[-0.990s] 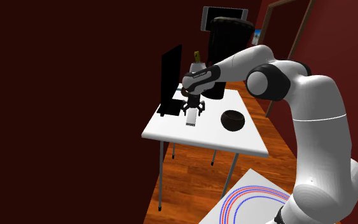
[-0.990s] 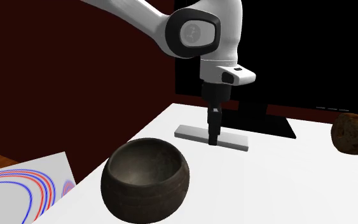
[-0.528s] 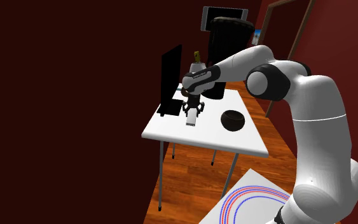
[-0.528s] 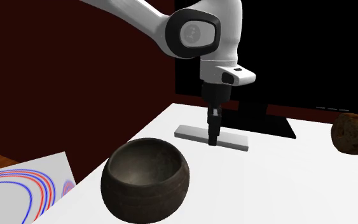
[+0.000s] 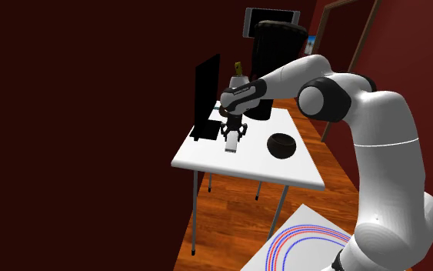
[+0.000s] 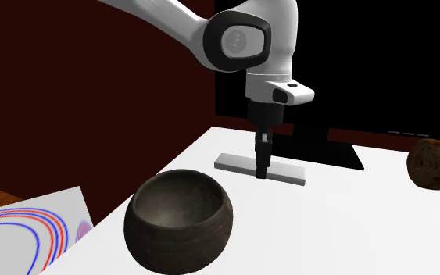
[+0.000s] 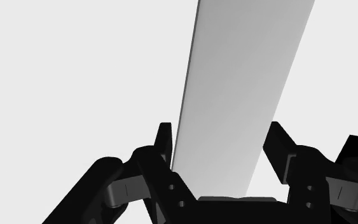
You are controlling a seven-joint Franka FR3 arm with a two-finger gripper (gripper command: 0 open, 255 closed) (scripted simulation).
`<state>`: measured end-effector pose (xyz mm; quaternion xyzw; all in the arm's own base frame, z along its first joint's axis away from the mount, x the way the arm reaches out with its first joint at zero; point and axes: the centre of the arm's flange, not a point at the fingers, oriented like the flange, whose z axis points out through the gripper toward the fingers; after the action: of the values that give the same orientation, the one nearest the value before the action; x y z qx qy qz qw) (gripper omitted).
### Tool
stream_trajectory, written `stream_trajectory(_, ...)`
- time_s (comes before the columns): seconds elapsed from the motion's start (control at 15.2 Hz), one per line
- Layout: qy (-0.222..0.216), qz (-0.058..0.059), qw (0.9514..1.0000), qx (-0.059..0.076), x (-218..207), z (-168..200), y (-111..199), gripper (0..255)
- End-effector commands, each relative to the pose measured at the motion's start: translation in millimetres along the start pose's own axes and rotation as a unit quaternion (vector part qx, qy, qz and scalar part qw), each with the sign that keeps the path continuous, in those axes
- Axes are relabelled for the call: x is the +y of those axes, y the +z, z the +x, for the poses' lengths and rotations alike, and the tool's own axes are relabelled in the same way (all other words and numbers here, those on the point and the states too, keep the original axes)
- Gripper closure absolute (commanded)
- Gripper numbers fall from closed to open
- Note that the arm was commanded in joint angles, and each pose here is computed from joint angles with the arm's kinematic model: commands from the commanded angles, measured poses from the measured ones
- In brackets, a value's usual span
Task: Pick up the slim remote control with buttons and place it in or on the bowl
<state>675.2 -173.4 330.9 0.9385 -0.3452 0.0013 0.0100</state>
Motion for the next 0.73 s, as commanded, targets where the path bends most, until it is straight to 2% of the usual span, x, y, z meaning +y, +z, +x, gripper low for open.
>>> stream_trajectory(0.0, 0.0, 0.0, 1.0, 0.0, 0, 0, -5, 255)
stream_trajectory(0.66, 0.0, 0.0, 1.0, 0.0, 1, 0, -58, 255)
